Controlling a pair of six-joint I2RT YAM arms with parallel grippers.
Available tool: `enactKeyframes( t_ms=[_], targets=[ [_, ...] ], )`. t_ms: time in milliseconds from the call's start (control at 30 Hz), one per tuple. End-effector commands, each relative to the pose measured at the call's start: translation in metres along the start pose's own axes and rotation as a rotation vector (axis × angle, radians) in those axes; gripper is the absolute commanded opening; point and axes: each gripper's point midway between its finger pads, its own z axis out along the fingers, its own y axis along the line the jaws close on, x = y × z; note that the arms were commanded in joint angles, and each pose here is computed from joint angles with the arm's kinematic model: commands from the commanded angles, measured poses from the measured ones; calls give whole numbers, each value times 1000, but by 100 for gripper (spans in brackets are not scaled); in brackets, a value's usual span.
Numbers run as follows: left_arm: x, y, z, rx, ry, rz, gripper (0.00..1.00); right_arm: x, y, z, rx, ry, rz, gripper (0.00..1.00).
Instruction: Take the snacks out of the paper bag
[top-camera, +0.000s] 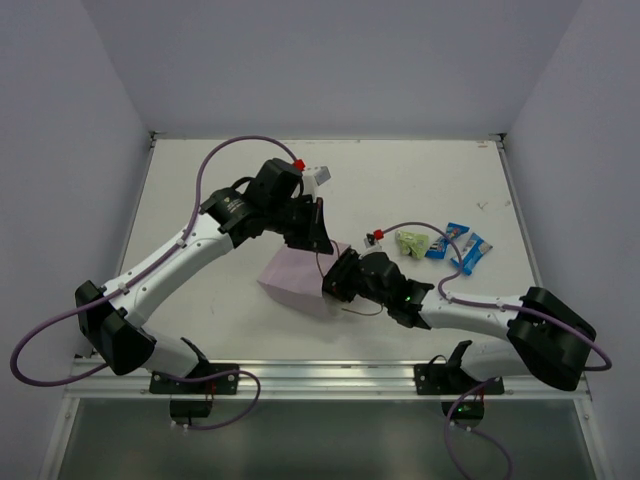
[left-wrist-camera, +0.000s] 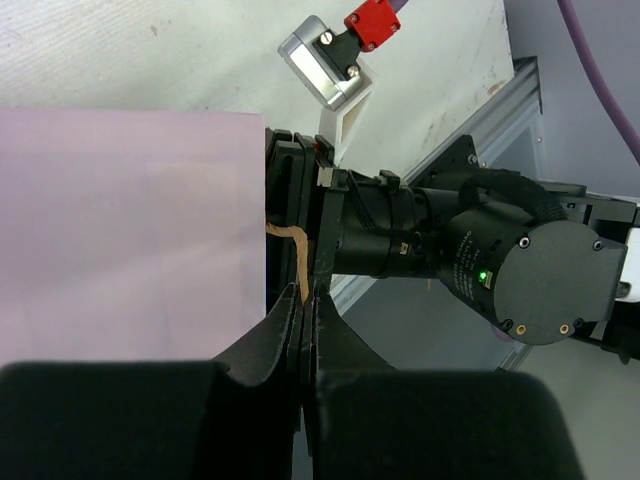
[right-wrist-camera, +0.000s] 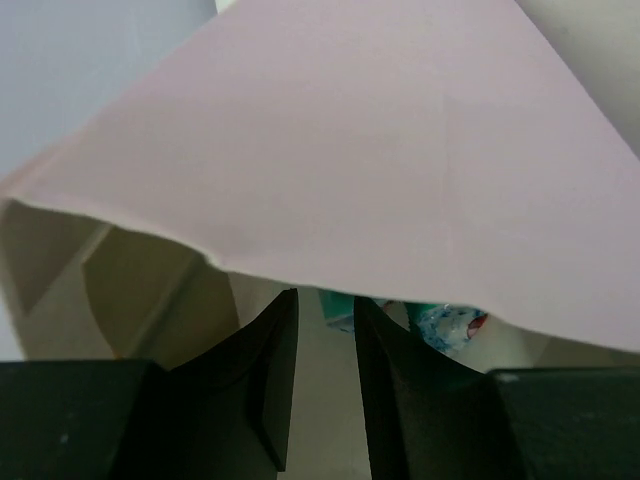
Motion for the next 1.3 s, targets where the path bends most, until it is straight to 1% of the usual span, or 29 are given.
enactKeyframes(
  t_ms=[0, 267, 533, 700, 767, 800, 933, 1000, 1033, 1100, 1167, 1267],
  targets=[
    [-1, -12, -11, 44, -2, 43, 0, -10, 27, 1, -87, -46, 18, 32],
    [1, -11, -12, 42, 2, 42, 0, -13, 35, -4, -105, -59, 17, 32],
    [1, -14, -17, 48, -7, 26, 0, -10, 41, 14, -113, -45, 1, 32],
    [3, -16, -19, 50, 3, 21, 0, -13, 52, 26, -112, -69, -26, 31],
    [2, -17, -20, 54, 3, 25, 0, -14, 52, 34, -95, -77, -38, 29],
    [2, -17, -19, 53, 9, 21, 0, -16, 52, 36, -92, -87, -39, 24],
    [3, -17, -20, 52, 14, 30, 0, -16, 56, 41, -92, -86, -48, 14],
    [4, -16, -20, 50, 15, 32, 0, -17, 55, 42, -84, -86, -48, 5],
    [3, -16, -20, 50, 12, 33, 0, -17, 55, 41, -80, -86, -50, 4],
    [2, -17, -20, 55, 8, 33, 0, -17, 54, 38, -77, -89, -56, 0],
    [-1, -15, -21, 47, -1, 27, 0, -19, 51, 35, -70, -97, -63, 0],
    [-5, -8, -24, 31, -21, 16, 0, -24, 38, 22, -10, -121, -64, 0]
  ],
)
